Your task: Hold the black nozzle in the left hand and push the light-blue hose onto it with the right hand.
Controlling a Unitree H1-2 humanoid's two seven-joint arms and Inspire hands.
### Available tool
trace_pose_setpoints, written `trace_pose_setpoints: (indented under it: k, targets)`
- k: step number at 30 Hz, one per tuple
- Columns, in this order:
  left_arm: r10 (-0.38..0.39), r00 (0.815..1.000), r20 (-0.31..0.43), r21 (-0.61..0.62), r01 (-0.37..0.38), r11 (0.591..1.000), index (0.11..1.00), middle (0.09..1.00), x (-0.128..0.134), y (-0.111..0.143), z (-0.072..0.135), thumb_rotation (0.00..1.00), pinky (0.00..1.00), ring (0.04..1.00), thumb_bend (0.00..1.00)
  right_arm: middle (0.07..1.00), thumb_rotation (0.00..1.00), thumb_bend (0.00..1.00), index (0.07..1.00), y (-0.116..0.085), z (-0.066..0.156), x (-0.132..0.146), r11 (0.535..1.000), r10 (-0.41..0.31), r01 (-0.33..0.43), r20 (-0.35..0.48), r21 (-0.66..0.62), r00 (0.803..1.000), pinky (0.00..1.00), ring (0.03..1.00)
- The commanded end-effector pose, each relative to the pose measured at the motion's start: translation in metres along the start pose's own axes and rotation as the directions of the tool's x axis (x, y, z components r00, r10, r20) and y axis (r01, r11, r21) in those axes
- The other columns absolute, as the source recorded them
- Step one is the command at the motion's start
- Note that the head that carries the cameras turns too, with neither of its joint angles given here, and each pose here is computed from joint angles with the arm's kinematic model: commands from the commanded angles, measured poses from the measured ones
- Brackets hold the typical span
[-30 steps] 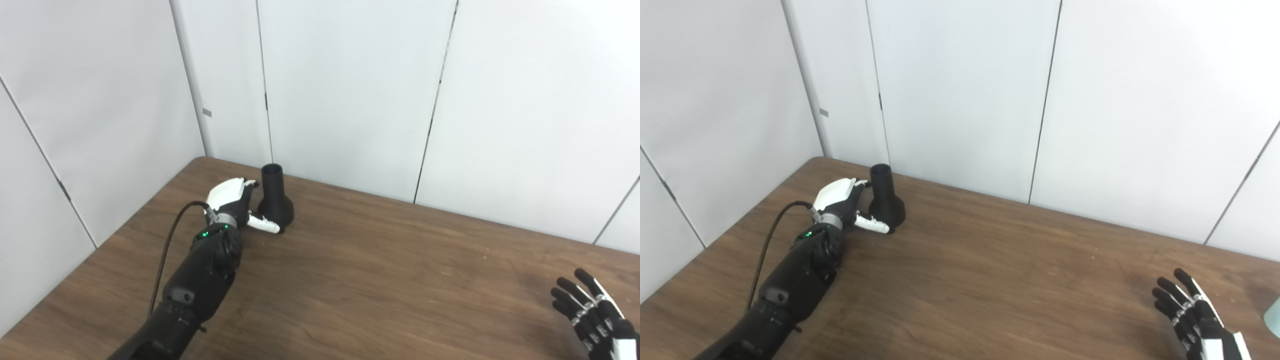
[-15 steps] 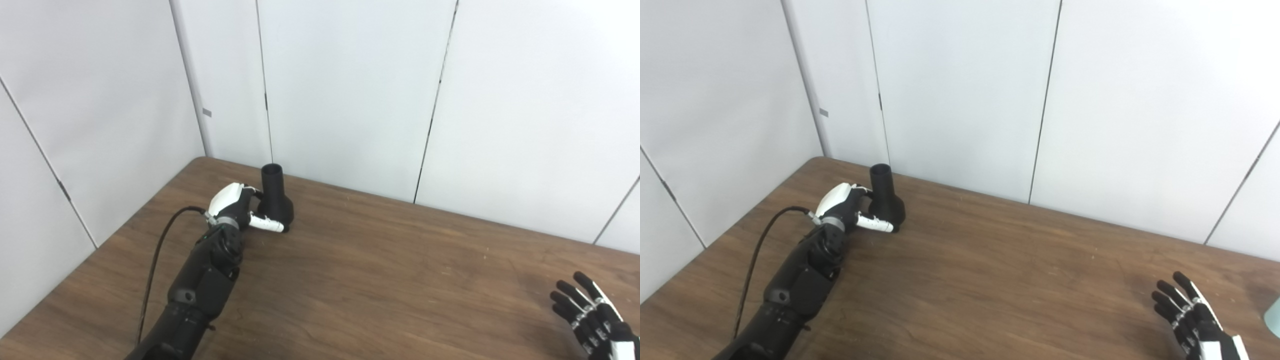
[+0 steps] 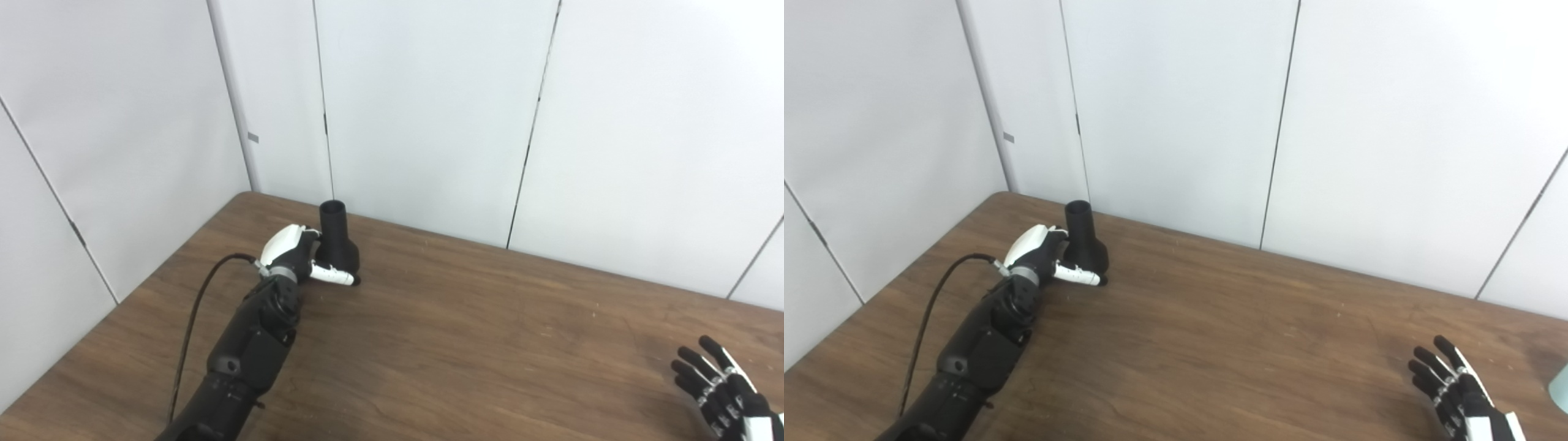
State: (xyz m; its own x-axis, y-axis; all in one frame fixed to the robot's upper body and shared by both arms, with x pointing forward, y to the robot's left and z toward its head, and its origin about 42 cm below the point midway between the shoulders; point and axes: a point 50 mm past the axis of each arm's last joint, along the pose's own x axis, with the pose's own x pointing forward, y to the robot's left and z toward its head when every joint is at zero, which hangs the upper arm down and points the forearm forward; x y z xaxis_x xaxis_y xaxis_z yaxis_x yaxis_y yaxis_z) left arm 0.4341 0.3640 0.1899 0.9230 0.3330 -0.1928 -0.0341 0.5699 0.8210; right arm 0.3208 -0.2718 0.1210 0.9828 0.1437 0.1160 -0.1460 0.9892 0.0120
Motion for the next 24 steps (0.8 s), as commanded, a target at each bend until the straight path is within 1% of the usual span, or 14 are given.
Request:
trace_pose_setpoints:
  k: [1, 4, 10, 14, 19, 24]
  targets:
    - [0.024, 0.999, 0.04, 0.016, -0.025, 1.0, 0.742, 0.968, 0.0018, 0.0122, 0.0128, 0.29, 1.0, 1.0, 1.0, 0.856, 0.92, 0.65, 0.928, 0.0055, -0.0191, -0.018, 1.0, -0.01, 0.012, -0.062, 0.025, 0.998, 0.87, 0.853]
    - [0.03, 0.998, 0.051, 0.04, -0.032, 0.999, 0.774, 0.956, 0.0012, 0.0122, 0.0152, 0.29, 1.0, 1.0, 1.0, 0.855, 0.92, 0.65, 0.925, 0.0058, -0.0181, -0.018, 1.0, -0.013, 0.015, -0.062, 0.024, 0.998, 0.87, 0.853]
    - [0.061, 0.994, 0.089, 0.082, -0.069, 0.994, 0.821, 0.938, -0.0033, 0.0093, 0.0197, 0.25, 1.0, 1.0, 1.0, 0.854, 0.92, 0.65, 0.923, 0.0087, -0.0168, -0.0158, 1.0, -0.012, 0.013, -0.062, 0.021, 0.998, 0.87, 0.854]
    - [0.083, 0.99, 0.112, 0.104, -0.095, 0.99, 0.834, 0.924, -0.0028, 0.0044, 0.018, 0.24, 1.0, 1.0, 1.0, 0.854, 0.92, 0.65, 0.922, 0.01, -0.0159, -0.0167, 1.0, -0.008, 0.009, -0.06, 0.022, 0.998, 0.87, 0.855]
    - [0.084, 0.99, 0.11, 0.097, -0.095, 0.991, 0.837, 0.898, -0.0016, 0.0035, 0.0167, 0.22, 1.0, 0.992, 0.99, 0.849, 0.92, 0.64, 0.921, 0.0085, -0.0161, -0.0188, 1.0, -0.007, 0.009, -0.065, 0.02, 0.998, 0.87, 0.852]
    - [0.086, 0.991, 0.099, 0.089, -0.095, 0.991, 0.83, 0.879, 0.0005, 0.0051, 0.0149, 0.21, 1.0, 0.952, 0.98, 0.846, 0.92, 0.63, 0.921, 0.0098, -0.0152, -0.0212, 1.0, -0.007, 0.009, -0.07, 0.024, 0.998, 0.87, 0.849]
